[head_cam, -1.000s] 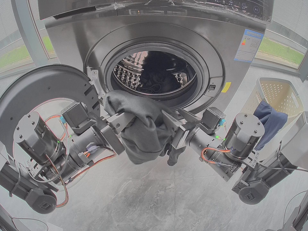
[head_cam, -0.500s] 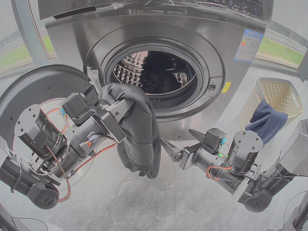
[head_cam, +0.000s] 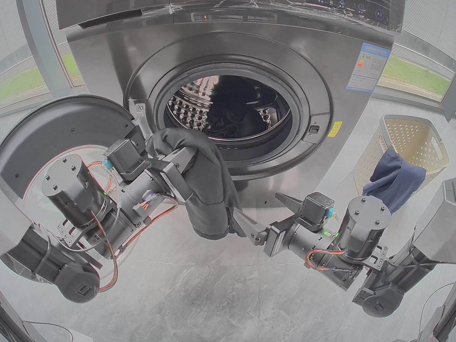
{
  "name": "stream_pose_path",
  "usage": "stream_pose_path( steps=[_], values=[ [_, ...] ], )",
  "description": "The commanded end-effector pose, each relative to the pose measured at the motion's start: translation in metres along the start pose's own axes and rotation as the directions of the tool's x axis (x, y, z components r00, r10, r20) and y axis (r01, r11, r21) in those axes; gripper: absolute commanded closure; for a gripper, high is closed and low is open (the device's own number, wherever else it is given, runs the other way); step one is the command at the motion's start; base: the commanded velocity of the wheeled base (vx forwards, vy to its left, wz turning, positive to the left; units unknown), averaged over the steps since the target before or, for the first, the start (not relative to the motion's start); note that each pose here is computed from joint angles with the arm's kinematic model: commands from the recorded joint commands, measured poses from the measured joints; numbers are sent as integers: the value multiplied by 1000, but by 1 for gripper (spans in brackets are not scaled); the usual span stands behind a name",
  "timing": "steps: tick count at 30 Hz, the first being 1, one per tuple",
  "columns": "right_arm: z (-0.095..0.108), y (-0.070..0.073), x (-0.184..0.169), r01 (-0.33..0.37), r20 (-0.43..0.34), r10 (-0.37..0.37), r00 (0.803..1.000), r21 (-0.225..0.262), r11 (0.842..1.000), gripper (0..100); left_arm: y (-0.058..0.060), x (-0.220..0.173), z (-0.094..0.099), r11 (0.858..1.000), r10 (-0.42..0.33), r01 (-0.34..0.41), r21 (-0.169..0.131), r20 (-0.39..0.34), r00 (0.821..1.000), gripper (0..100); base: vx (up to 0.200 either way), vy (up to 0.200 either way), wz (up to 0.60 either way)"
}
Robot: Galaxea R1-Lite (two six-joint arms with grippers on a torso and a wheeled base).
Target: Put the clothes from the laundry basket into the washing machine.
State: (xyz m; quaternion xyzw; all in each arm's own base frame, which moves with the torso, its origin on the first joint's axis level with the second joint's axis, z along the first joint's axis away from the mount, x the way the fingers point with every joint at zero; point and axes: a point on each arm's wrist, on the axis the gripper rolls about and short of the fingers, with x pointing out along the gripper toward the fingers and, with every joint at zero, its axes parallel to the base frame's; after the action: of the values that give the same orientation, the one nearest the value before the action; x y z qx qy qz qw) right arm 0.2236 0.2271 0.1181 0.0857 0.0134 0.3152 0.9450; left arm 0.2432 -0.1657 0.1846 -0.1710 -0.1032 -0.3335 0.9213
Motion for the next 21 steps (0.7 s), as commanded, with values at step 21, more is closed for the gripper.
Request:
stream_pose_path(
  steps=[21],
  values=[
    [-26, 43, 72, -122, -17, 121, 993, -44, 992, 0, 4, 13, -8, 999, 37, -37, 10, 11, 999, 100, 0, 0, 0]
  ],
)
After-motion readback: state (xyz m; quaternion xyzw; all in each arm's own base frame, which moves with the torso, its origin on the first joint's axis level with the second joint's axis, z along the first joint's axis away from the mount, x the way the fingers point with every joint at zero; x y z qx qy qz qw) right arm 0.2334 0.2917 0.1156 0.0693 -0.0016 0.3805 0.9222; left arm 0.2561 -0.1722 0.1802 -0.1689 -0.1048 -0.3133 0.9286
